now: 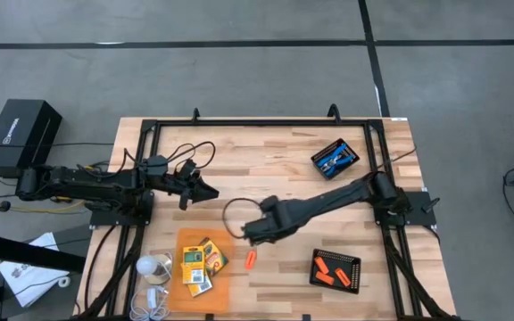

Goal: Pick & Place School Supplies
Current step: Put the orange eraser into the bottom black bin

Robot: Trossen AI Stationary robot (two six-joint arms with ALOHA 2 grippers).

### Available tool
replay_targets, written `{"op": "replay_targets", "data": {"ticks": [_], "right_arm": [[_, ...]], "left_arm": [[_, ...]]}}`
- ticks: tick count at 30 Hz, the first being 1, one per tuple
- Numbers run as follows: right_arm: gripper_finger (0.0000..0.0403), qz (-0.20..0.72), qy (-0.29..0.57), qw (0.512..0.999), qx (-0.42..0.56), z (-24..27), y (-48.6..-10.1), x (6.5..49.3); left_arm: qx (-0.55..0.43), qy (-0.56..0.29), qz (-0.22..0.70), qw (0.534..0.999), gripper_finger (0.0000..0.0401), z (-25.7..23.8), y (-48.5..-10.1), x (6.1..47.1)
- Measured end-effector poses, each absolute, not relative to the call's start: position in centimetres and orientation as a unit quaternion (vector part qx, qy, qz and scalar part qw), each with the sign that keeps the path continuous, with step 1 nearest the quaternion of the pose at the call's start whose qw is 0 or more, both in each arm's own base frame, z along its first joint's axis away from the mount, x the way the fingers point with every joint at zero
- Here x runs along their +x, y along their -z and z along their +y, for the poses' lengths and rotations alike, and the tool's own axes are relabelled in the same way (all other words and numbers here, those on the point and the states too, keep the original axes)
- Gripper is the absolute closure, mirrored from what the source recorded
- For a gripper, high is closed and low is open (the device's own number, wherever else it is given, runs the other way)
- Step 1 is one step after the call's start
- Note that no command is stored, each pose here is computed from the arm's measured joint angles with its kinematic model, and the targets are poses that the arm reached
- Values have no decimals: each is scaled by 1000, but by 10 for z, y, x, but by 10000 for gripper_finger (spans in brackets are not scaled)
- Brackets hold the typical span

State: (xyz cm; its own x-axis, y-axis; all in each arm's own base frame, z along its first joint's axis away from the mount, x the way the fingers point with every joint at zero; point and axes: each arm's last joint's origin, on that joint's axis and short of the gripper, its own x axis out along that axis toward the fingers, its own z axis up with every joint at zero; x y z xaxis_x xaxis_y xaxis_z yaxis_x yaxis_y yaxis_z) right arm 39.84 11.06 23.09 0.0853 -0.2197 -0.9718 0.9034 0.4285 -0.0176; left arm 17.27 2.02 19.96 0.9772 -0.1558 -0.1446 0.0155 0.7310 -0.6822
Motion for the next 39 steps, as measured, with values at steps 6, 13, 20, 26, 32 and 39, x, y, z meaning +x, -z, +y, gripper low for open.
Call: {"op": "replay_targets", "data": {"ticks": [6, 13, 20, 26, 32, 39], "right_arm": [[379, 575, 442, 633, 272, 114, -260, 359], [379, 598, 442, 588, 318, 154, -242, 309], [379, 562, 447, 566, 405, 193, -218, 265], [379, 555, 442, 551, 438, 211, -195, 249], [344, 560, 458, 550, 417, 211, -189, 241], [231, 573, 467, 554, 384, 207, -189, 237]], "left_arm": [[-364, 47, 96, 925, 311, 20, -200, 173], [-364, 47, 96, 925, 311, 20, -200, 173], [-364, 48, 96, 925, 311, 20, -200, 173], [-364, 47, 95, 925, 311, 20, -200, 173], [-365, 45, 95, 925, 311, 20, -200, 173], [-366, 45, 94, 925, 311, 20, -200, 173]]}}
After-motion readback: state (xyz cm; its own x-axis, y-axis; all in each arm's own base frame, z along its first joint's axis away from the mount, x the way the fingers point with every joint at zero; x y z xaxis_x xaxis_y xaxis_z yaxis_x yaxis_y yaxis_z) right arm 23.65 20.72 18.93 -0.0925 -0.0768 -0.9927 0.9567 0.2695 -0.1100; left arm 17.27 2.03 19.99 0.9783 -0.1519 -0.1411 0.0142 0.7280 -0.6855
